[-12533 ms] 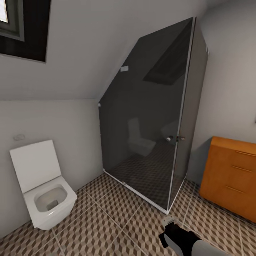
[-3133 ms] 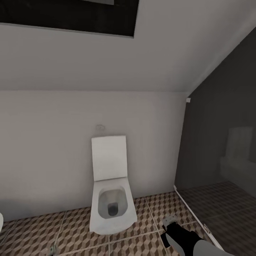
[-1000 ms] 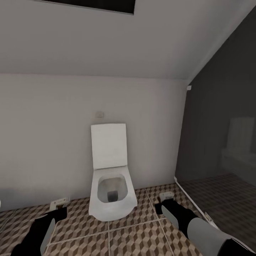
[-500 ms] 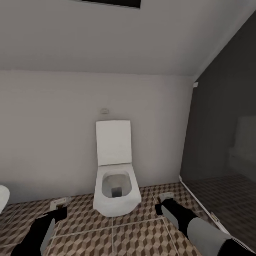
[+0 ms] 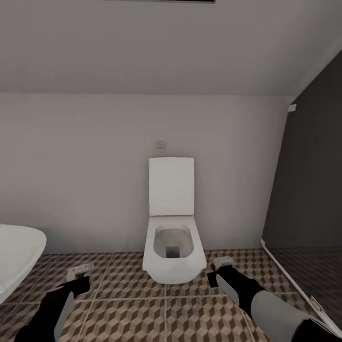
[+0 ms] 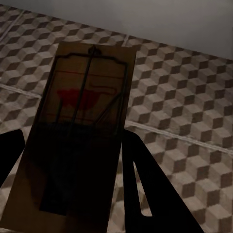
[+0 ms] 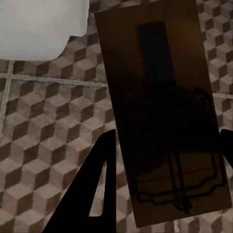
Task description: Take the four mousetraps from the cabinet in the bathroom and place them on the bathroom floor. Make sure all four end up on the same floor surface, and ensure that at least two of them are either under or directly next to the same bathroom sink.
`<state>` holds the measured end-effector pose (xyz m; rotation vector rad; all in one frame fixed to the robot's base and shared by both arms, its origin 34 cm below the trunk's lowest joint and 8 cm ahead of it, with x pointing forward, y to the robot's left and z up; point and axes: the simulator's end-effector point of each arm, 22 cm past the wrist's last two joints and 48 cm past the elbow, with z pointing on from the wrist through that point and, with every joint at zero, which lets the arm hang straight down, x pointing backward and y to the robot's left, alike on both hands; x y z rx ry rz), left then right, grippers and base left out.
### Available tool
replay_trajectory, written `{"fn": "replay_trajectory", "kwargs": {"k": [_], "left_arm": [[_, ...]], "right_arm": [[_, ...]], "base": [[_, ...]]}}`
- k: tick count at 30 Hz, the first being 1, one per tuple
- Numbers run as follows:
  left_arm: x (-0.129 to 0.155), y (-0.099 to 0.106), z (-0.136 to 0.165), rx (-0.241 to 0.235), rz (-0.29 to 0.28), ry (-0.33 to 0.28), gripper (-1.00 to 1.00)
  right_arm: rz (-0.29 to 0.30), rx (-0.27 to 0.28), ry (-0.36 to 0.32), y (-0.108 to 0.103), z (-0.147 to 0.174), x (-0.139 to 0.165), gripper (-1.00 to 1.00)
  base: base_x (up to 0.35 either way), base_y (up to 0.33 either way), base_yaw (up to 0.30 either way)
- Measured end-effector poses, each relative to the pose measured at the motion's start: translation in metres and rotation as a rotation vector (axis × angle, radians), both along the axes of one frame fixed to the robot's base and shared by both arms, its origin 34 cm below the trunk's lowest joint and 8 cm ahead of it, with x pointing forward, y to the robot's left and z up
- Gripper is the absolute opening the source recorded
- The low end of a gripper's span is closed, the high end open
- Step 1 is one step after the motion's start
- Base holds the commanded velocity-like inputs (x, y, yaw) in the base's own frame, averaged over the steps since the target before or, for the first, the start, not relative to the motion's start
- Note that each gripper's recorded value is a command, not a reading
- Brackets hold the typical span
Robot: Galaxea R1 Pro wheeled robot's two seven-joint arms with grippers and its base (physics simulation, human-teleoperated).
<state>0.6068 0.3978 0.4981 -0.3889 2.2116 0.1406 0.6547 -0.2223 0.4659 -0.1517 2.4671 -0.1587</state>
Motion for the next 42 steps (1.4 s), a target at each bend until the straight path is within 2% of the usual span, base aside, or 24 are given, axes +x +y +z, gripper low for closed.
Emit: {"fn": "replay_trajectory", "kwargs": {"k": [7,21,42], "left_arm": [[0.0012,-0.0063,-0.0004,-0.007,-0.005,-0.004,-1.00],[0.0045,-0.0082,0.0067,-0.005,-0.008,-0.020,-1.00],[0.0051,-0.0076,0.0079,-0.005,-0.006,-0.024,-1.00]], "right_arm": [[-0.001,-0.001,0.001,-0.0009,-0.0001,-0.0002,-1.00],[-0.001,0.000,0.000,-0.0008,0.0001,0.0000,-1.00],[-0.002,-0.001,0.000,-0.0021,-0.0001,0.0001,-1.00]], "base": [[0.006,-0.013,0.032],[0.105,-0.195,0.001],[0.007,-0.010,0.000]]}}
